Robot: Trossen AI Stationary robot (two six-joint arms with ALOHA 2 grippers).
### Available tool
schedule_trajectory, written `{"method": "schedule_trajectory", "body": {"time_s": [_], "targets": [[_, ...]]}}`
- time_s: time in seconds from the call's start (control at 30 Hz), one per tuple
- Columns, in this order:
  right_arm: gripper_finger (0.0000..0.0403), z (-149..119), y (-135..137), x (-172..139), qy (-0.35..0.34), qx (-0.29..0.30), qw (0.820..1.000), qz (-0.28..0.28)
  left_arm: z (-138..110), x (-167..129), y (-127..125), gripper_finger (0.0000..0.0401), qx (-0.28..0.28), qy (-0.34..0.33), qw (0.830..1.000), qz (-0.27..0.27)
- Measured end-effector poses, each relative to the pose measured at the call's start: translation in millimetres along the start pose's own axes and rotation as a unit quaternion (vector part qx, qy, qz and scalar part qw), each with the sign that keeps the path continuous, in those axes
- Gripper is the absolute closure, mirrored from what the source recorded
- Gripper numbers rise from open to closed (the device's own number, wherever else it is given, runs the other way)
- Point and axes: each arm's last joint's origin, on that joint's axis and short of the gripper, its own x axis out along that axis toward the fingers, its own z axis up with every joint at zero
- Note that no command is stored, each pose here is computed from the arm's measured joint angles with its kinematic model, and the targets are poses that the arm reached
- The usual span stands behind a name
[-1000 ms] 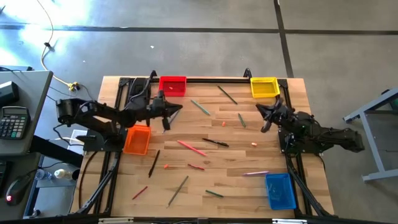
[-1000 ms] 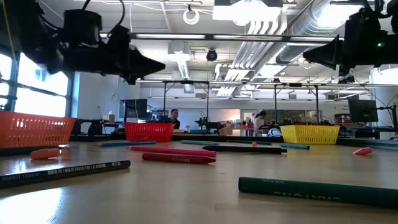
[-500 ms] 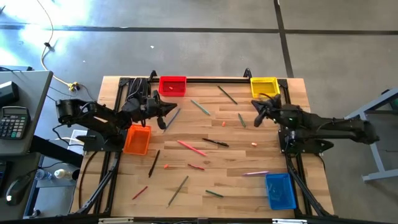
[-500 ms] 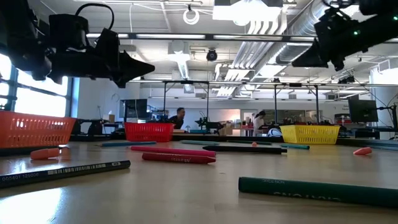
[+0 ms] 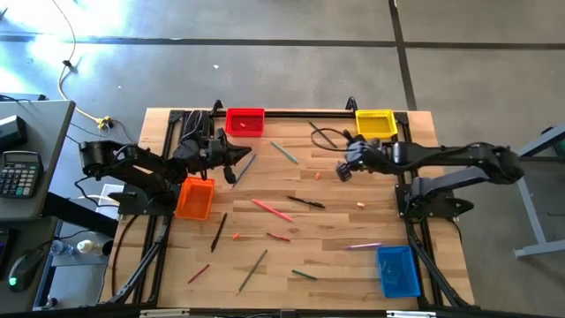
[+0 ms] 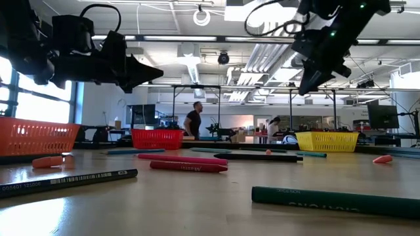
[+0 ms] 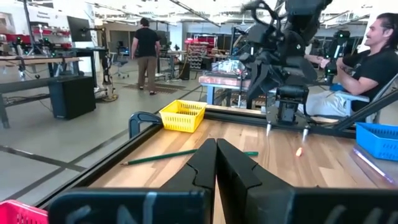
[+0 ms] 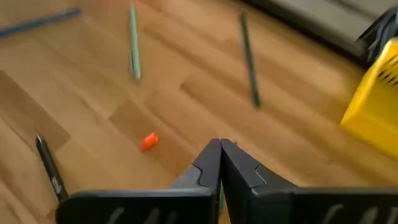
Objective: Sort crayons/erasers/pens/pencils in bins
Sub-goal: Put the green crayon into the blue basket
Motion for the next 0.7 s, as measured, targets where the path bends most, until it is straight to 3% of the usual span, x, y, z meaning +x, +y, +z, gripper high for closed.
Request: {"method": "schedule_trajectory", "body": {"time_s": [0.5, 0.7], "targets": [[0.0399, -6, -1, 59, 0.159, 0.057, 0.985, -0.039, 0, 0, 0, 0.0401, -0.005, 0.002, 1.0, 0.0], [0.0358, -7, -7, 80, 0.206, 0.095, 0.973, -0.039, -1, 0, 0, 0.0401, -0.007, 0.004, 1.0, 0.004]]}}
